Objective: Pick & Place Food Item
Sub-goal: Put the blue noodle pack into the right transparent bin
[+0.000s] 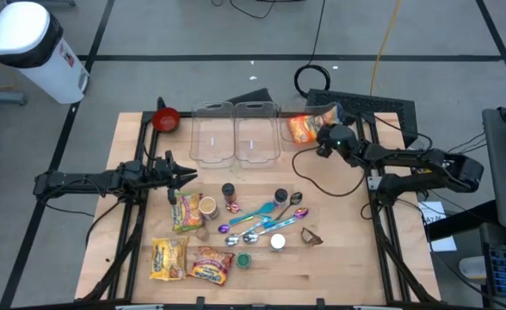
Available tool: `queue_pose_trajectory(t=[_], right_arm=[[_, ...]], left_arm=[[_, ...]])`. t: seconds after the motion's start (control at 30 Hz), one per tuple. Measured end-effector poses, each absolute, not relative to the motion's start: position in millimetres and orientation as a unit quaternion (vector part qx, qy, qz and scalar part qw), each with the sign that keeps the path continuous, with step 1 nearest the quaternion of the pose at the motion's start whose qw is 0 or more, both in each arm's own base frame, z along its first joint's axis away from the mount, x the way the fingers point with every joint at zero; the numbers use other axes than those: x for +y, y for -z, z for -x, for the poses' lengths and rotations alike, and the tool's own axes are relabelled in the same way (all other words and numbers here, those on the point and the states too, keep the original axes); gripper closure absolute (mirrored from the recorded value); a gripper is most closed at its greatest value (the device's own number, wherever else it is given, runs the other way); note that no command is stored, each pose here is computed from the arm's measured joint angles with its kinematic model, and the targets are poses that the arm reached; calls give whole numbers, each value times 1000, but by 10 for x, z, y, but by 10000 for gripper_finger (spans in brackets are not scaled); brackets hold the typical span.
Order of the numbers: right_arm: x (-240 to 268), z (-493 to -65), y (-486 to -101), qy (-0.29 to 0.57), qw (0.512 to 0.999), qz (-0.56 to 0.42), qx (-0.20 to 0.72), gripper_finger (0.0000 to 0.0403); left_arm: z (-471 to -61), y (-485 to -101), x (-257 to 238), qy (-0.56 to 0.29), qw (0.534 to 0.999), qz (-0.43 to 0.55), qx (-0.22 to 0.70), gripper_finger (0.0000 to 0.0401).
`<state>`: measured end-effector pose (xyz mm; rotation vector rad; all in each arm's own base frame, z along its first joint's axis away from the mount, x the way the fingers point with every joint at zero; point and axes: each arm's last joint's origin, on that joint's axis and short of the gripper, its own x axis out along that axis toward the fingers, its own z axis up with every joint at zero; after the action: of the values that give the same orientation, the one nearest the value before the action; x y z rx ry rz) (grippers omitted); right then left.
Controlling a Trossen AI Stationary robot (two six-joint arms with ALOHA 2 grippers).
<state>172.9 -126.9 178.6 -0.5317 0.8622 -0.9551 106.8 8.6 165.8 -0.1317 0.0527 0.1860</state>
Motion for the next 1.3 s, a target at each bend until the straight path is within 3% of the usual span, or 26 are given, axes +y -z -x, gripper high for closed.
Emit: queue_pose_trajectory(t=[0.43,0.53,0.63,0.77,0.97,1.3], right_arm=[[-1248,-1846,-1880,359,872,186,276,403],[-1264,-1835,-1924,403,851,199,271,403],[-1271,-1818,-2032,474,797,237,292,403],[-1230,-1847,-2205,493,745,288,347,403],[-1231,-1914,-2426,452,749,257,410,403],[-1343,-1857,-2344,434,723,225,488,403]], left_arm=[[-1068,-1659,86,-93,993,66,26,320],[-1068,-1658,86,-93,993,66,26,320],[-1068,-1658,86,-93,993,66,26,320],[-1068,-1659,86,-93,993,66,26,320],[-1068,-1658,86,-93,993,66,26,320],[-1068,-1659,86,-93,993,66,26,320]])
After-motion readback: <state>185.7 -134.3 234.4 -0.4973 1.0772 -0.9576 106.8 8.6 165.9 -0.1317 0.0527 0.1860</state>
